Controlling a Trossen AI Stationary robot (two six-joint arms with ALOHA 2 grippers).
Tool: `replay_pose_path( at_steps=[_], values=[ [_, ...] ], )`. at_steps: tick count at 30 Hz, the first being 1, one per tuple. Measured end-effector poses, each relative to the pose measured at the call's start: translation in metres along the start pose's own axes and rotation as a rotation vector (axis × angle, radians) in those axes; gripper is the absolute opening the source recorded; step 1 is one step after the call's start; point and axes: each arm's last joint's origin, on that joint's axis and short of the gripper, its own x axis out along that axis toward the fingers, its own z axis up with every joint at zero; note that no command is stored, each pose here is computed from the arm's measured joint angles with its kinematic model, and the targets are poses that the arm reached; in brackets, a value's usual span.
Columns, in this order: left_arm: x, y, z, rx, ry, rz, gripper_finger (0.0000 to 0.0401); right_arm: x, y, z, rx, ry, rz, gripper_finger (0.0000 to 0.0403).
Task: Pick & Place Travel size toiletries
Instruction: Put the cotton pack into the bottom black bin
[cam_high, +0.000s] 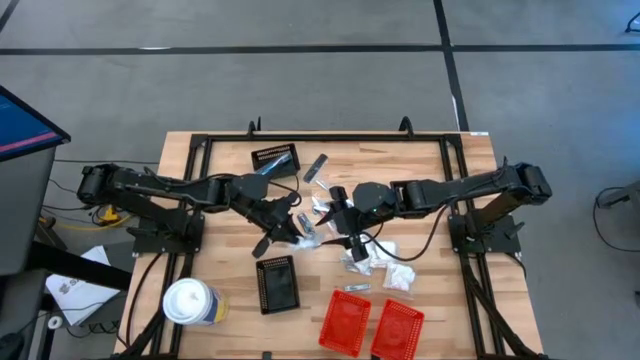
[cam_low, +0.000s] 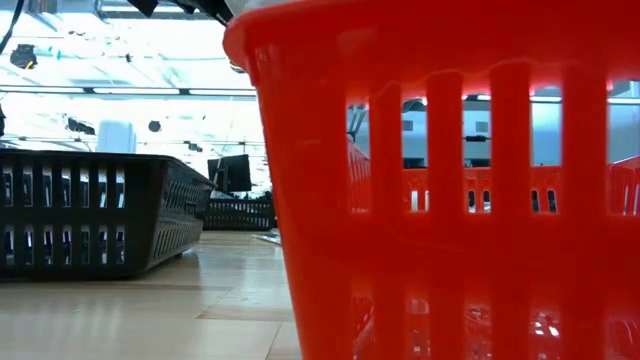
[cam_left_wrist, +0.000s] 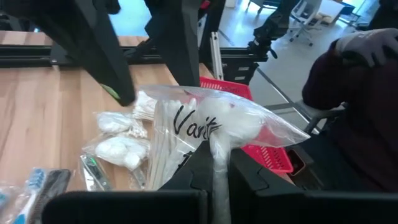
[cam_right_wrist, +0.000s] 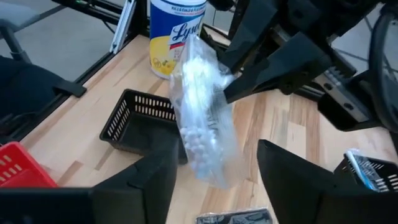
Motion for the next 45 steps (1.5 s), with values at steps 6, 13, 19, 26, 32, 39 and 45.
replay_pose_path(
  at_steps=[6, 13, 19, 26, 32, 39, 45],
  values=[
    [0.0, 0.0, 0.001, 0.019, -0.006, 0.003, 0.0011, 0.002, 0.0, -0.001, 0.005, 0.008, 0.002, 0.0165],
    [0.0, 0.001, 0.001, 0.022, -0.013, 0.027, 0.0012, 0.003, 0.0, -0.002, -0.001, 0.014, 0.004, 0.014],
    [0.0, 0.001, 0.001, 0.022, -0.013, 0.028, 0.0012, 0.003, 0.0, -0.002, -0.002, 0.014, 0.003, 0.011],
    [0.0, 0.001, 0.001, 0.008, -0.014, 0.034, 0.0019, 0.001, 0.0, -0.001, -0.018, 0.011, 0.003, 0.0058],
    [-0.003, 0.002, 0.004, -0.01, -0.031, 0.116, 0.0047, -0.004, 0.0, 0.0, -0.026, 0.008, -0.003, 0.0008],
    [-0.021, -0.004, 0.011, -0.009, -0.07, 0.254, 0.0086, -0.011, -0.002, 0.003, 0.046, 0.013, -0.077, 0.0005],
    [-0.05, -0.023, 0.018, 0.011, -0.112, 0.501, 0.0107, -0.022, -0.003, 0.007, 0.136, -0.004, -0.146, 0.0002]
  ],
)
